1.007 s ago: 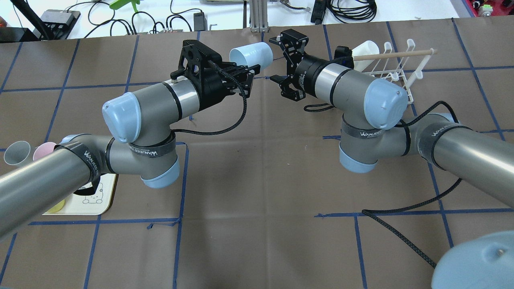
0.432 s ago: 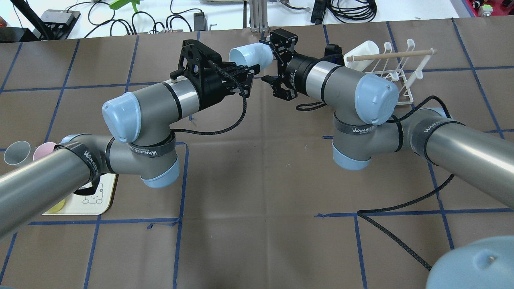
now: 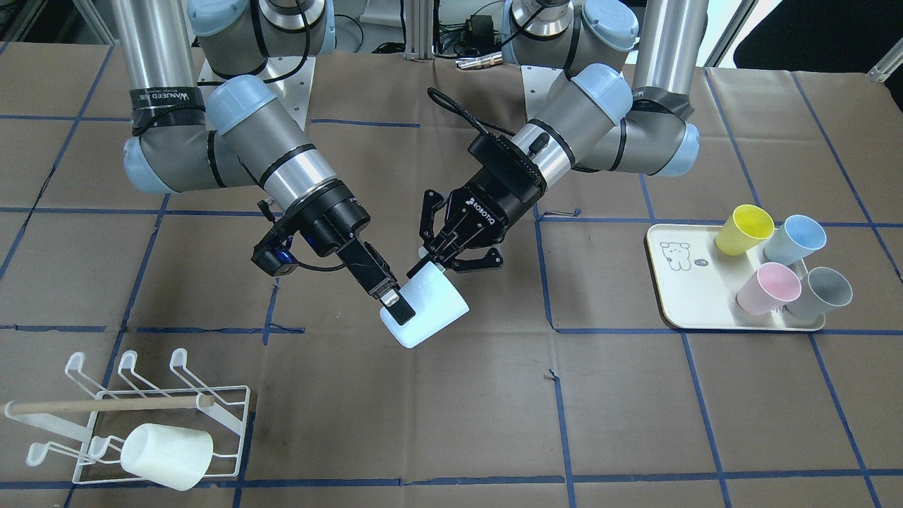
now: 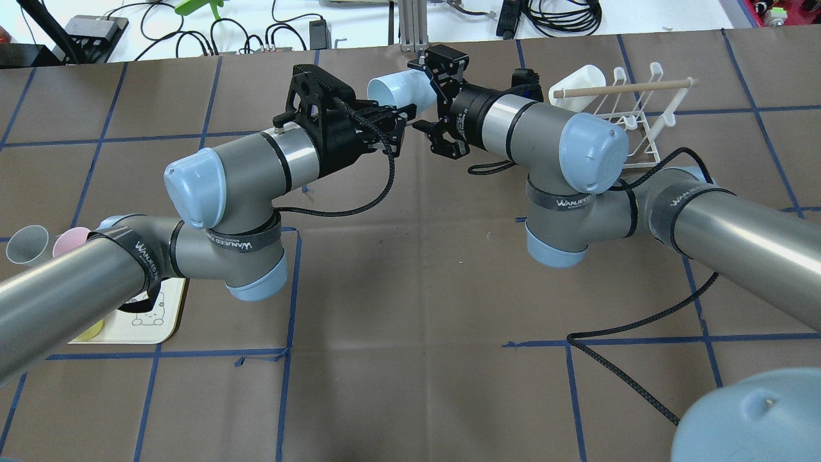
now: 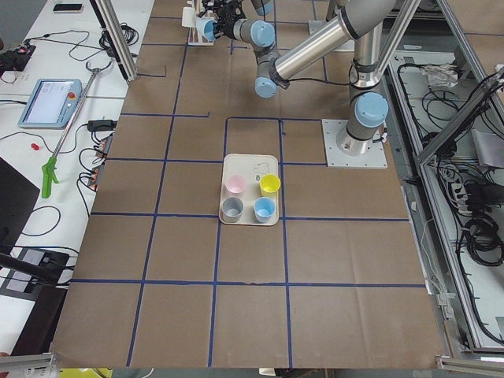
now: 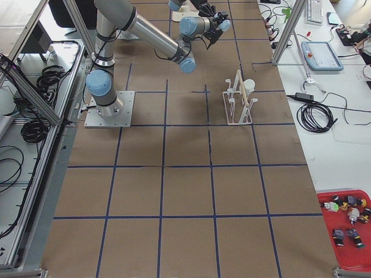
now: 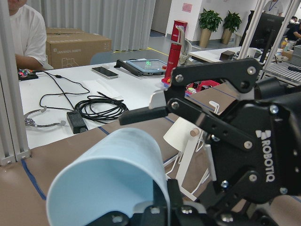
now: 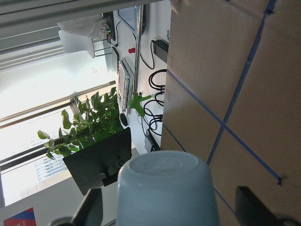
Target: Transfer IKEA cup to right arm and place on rack
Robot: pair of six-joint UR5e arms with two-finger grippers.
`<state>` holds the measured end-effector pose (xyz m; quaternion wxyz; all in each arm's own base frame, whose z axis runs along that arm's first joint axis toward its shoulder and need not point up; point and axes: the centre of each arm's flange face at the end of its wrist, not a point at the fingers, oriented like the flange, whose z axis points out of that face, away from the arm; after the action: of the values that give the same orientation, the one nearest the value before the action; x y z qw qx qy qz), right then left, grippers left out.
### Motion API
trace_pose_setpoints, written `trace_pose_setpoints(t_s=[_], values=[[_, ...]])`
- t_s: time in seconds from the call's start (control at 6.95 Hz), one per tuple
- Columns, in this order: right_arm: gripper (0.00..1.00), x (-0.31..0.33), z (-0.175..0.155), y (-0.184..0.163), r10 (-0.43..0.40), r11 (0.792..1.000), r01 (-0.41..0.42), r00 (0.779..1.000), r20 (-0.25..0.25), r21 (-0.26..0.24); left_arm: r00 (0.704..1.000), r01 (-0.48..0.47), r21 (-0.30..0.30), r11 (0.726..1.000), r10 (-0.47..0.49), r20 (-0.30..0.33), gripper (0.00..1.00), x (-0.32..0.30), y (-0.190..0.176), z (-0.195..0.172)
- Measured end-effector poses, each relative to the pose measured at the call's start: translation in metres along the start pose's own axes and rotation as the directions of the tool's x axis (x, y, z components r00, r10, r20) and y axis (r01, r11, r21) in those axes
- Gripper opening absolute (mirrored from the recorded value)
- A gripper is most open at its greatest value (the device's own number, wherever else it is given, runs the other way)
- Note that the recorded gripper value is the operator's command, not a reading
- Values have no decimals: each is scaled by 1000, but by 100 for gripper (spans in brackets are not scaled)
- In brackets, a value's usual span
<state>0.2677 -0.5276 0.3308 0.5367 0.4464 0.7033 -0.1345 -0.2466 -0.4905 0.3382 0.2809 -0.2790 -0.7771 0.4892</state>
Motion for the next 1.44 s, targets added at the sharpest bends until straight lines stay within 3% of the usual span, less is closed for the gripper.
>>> trace_pose_setpoints(t_s=[0.29, 0.58, 1.01, 1.15, 1.44], values=[[99, -2, 10, 0, -5, 1000, 5, 1000, 0, -7, 1000, 1, -1, 1000, -1, 0, 0, 0, 1, 1], [90, -1, 16, -1, -6, 1000, 6, 1000, -2, -9, 1000, 0, 0, 1000, 0, -1, 0, 0, 0, 1], [52, -1, 16, -2, -8, 1000, 8, 1000, -5, -9, 1000, 0, 0, 1000, 0, 0, 5, 0, 0, 1], [44, -1, 16, -2, -9, 1000, 9, 1000, -5, -9, 1000, 0, 0, 1000, 0, 1, 15, 0, 0, 0], [40, -3, 15, -1, -13, 1000, 13, 1000, 0, -9, 1000, -5, 4, 1000, 5, 10, 38, 0, -3, -2]])
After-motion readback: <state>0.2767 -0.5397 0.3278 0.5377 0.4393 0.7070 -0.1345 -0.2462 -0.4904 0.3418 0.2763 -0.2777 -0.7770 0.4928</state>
